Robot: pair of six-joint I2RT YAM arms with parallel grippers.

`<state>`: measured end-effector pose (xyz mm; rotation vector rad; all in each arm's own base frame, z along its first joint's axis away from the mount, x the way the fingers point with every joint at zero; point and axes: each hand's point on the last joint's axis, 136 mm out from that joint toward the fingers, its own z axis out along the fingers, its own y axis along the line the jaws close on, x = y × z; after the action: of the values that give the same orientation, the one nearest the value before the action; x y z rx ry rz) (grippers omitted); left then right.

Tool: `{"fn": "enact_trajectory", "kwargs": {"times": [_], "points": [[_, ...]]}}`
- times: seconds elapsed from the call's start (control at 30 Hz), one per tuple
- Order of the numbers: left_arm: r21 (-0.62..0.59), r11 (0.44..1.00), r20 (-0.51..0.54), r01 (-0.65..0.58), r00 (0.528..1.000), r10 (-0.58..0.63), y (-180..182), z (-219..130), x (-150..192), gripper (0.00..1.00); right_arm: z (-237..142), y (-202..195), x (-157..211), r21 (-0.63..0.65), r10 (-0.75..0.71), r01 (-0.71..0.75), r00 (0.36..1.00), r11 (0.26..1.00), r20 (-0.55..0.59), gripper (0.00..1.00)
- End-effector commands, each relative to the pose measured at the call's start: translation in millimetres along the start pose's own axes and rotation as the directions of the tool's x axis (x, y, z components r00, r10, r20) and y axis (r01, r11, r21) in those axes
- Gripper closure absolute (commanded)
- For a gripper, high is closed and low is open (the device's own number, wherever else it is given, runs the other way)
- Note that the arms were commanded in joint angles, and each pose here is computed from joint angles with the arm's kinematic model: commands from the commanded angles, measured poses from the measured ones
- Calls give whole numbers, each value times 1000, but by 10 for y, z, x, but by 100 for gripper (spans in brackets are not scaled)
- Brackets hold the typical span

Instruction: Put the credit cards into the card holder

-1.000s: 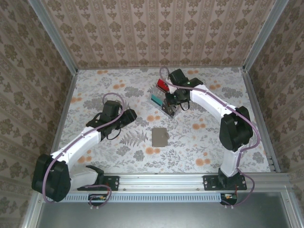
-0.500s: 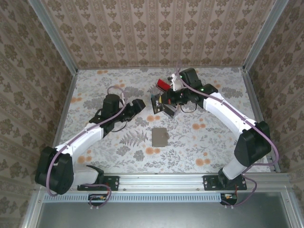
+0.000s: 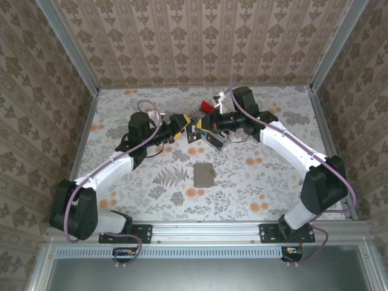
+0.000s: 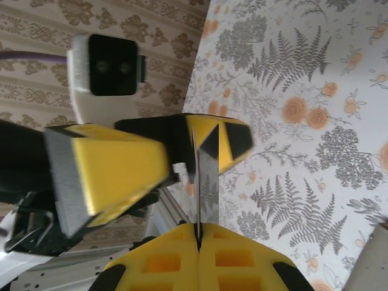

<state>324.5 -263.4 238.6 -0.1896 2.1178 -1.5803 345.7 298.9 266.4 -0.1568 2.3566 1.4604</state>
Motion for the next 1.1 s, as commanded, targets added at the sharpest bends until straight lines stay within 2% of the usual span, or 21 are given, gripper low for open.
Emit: {"fn": "enact_trajectory", "kwargs": {"times": [0.0,0.1,0.17,0.5,0.63,0.83,0.97,1.07], "points": [[61,998,-26,5,1000,-3,-142,58,0,18,-38,121,-12,-60,8,-8,1000,998,1,100],[113,994,-44,8,999,-3,-214,105,16,20,-13,85,-2,-55,17,-17,1000,998,-5,100],[154,988,-48,-1,999,9,-285,111,14,25,3,41,5,-47,24,-24,1000,999,-8,100],[194,981,-47,2,999,8,-337,85,30,67,100,-123,2,-21,47,-47,999,999,-15,100],[196,980,-45,14,999,-5,-330,88,29,70,121,-158,6,-17,56,-56,998,998,-16,100],[204,979,-45,6,999,3,-352,73,38,85,134,-220,12,-5,69,-69,997,998,-15,100],[208,978,-32,8,999,-1,-353,53,27,95,141,-191,13,-32,72,-72,997,997,-19,91],[220,975,-25,11,1000,-6,-382,42,19,98,151,-135,22,-67,72,-74,997,995,-30,79]]}}
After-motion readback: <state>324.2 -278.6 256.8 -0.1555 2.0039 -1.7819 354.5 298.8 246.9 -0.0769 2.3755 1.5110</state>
